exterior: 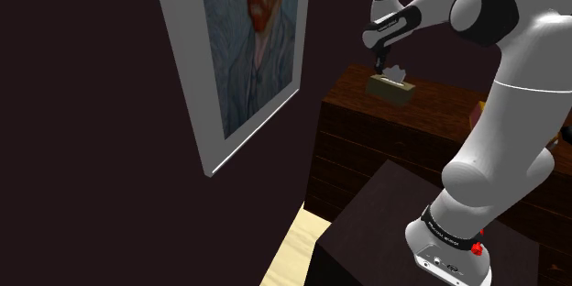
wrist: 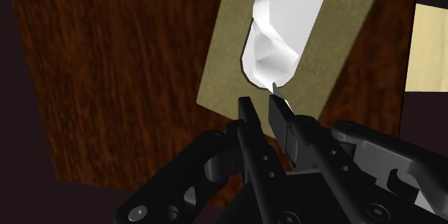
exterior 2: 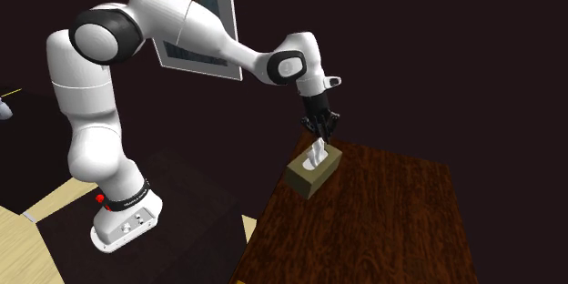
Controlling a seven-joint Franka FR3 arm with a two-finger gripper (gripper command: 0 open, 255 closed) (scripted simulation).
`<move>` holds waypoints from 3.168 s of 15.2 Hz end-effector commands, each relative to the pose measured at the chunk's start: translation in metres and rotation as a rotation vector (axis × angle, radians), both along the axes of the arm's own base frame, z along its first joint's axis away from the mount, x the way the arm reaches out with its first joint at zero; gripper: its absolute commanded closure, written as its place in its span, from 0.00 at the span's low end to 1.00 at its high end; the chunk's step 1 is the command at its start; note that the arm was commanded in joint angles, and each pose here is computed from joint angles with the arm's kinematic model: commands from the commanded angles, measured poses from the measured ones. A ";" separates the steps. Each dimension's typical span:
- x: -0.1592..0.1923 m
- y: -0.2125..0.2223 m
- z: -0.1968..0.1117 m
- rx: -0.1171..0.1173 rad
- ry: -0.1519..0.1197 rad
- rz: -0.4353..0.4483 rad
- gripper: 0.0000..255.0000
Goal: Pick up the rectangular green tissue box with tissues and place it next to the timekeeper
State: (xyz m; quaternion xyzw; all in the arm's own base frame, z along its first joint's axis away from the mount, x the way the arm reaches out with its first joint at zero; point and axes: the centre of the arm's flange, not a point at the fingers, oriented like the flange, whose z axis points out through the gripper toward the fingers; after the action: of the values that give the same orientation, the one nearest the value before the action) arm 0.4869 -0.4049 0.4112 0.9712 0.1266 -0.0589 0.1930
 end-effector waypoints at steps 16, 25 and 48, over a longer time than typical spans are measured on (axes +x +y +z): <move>0.000 -0.001 0.091 0.000 0.000 0.000 1.00; 0.000 -0.001 0.138 0.000 0.000 0.000 1.00; -0.157 -0.122 0.180 0.000 0.000 0.000 1.00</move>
State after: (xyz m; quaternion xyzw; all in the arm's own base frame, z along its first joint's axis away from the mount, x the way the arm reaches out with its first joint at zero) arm 0.3407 -0.5187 0.5909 0.9714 0.1257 -0.0591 0.1928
